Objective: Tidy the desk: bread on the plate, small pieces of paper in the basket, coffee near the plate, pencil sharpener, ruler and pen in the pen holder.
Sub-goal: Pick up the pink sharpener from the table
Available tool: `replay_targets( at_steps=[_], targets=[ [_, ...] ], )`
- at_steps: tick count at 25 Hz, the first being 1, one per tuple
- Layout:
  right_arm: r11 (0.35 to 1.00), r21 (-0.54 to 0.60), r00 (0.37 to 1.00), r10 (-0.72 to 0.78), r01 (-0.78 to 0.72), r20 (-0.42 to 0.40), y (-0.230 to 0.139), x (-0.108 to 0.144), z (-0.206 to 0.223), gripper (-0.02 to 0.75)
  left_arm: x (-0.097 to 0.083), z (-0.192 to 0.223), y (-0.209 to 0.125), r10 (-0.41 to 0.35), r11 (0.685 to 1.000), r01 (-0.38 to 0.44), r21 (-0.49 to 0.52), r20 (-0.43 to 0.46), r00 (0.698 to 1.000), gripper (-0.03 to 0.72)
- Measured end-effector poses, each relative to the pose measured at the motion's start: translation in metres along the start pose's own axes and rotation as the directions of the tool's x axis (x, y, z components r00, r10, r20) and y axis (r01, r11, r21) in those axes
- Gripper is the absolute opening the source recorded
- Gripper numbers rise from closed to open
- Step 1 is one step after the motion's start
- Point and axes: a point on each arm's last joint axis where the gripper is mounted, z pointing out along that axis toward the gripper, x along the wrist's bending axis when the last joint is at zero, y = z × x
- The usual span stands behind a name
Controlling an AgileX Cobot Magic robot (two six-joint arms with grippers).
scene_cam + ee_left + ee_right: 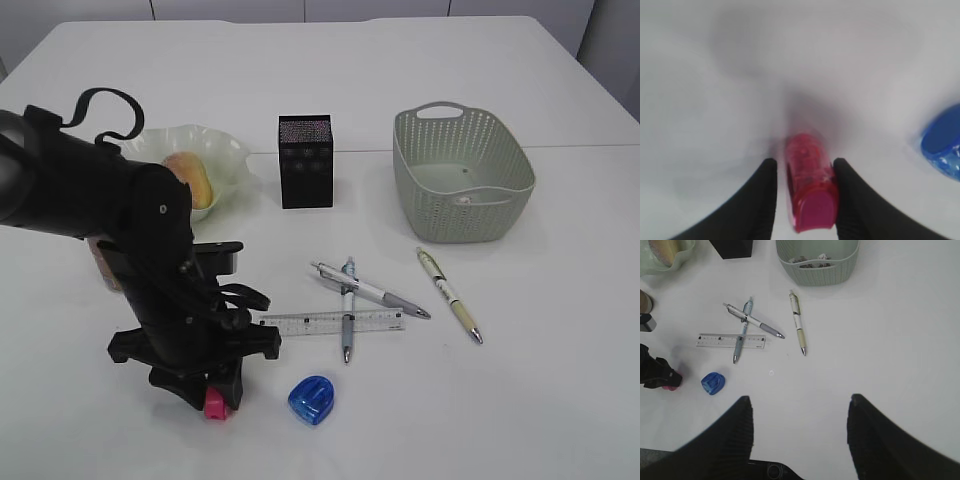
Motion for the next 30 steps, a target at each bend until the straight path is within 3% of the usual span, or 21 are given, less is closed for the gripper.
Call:
replay_targets(
  at_steps=[10,17,30],
  targets=[
    [1.000,0.000,1.000,0.000,0.000,0.000,0.0000,0.0000,0.0000,0.468,-0.0002,-0.0002,0.0002,0.009,1.000,-0.009,-0.001,0.000,1.000,0.258],
    [1.000,0.000,1.000,0.000,0.000,0.000,0.0000,0.0000,0.0000,0.468,-0.0001,-0.0002,0.0000,0.024,1.000,-0.024,0.001,0.000,1.000,0.189],
    [1.000,0.000,1.000,-0.002,0.002,0.000,0.0000,0.0000,0.0000,0.468,0.0026,-0.0004,-0.0065,0.054,0.996,-0.052,0.075,-0.026,0.998,0.161]
  ],
)
